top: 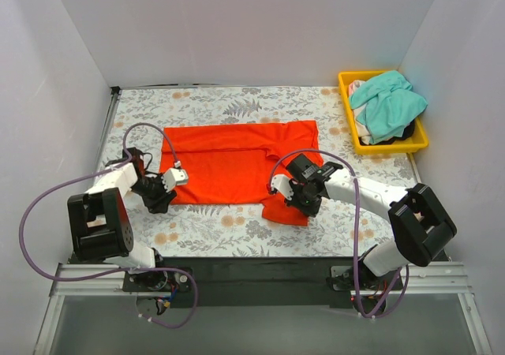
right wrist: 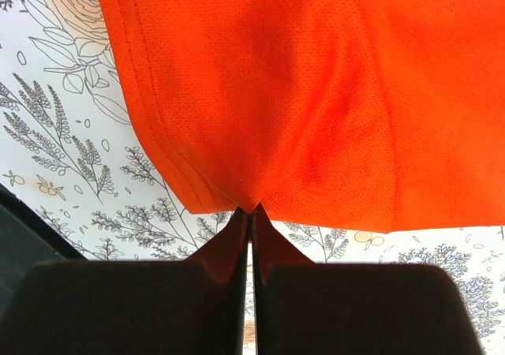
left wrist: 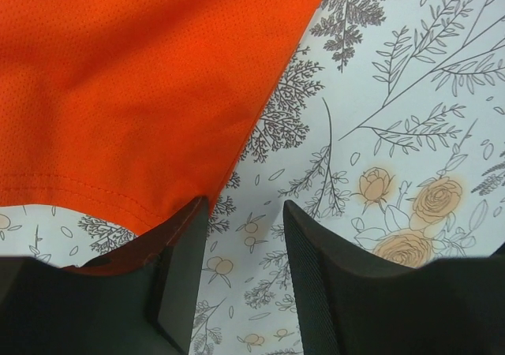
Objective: Fold and stack the t-shirts
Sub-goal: Fold the tshirt
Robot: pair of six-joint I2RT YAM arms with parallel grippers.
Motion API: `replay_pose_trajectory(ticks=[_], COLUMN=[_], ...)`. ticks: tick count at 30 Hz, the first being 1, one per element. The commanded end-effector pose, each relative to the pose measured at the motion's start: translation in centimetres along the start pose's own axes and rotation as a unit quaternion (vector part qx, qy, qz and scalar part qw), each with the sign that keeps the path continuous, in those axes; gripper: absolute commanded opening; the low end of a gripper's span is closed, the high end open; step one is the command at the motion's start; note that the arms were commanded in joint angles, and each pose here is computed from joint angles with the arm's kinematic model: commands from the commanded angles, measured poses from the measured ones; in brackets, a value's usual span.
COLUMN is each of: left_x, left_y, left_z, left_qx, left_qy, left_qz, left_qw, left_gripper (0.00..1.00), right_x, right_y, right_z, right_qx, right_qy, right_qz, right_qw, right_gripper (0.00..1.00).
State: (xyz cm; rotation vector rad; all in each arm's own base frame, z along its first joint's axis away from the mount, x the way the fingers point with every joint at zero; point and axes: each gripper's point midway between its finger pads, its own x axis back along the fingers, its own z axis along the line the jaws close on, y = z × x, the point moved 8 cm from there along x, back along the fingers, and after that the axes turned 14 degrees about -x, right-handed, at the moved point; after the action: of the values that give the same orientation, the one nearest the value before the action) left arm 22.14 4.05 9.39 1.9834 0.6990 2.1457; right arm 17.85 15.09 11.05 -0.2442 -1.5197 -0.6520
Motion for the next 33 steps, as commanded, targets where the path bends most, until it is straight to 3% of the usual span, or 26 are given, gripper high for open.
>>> replay_pose_trajectory(ticks=[1, 5, 16, 18, 19, 23, 33], left_x=[-0.1, -0.7, 0.6, 1.3, 1.9, 3.1, 0.9], left_y=[0.1, -0.2, 0.8, 1.2, 1.6, 2.3, 1.1], left_z=[0.8, 0.9, 0.3, 0.4, 0.9, 1.8, 1.9], left_qx=[-0.04, -0.036, -0.074, -0.078, -0.081, -0.095, -0.088], left_qy=[0.029, 0.026, 0.052, 0.057, 0.07, 0.097, 0.06], left_qz=[0.004, 0.008, 0.001, -0.003, -0.005, -0.011, 0.006], left_qw=[0.999, 0.999, 0.996, 0.995, 0.994, 0.991, 0.994], left_gripper=[0.41, 0.36, 0.11, 0.13, 0.21, 0.35, 0.42], right_x=[0.9, 0.8, 1.1, 1.1, 1.1, 1.1, 0.9], right_y=[0.9, 0.8, 0.3, 0.2, 0.2, 0.2, 0.5], right_z=[0.1, 0.0, 0.1, 0.1, 0.1, 0.1, -0.1], right_qx=[-0.006, -0.009, -0.003, -0.004, -0.003, -0.003, -0.002], right_qy=[0.013, 0.014, 0.014, 0.017, 0.017, 0.017, 0.019], right_qz=[-0.012, -0.009, -0.009, -0.007, -0.008, -0.007, -0.006], right_qw=[1.0, 1.0, 1.0, 1.0, 1.0, 1.0, 1.0], right_gripper=[0.01, 0.01, 0.01, 0.01, 0.01, 0.01, 0.01])
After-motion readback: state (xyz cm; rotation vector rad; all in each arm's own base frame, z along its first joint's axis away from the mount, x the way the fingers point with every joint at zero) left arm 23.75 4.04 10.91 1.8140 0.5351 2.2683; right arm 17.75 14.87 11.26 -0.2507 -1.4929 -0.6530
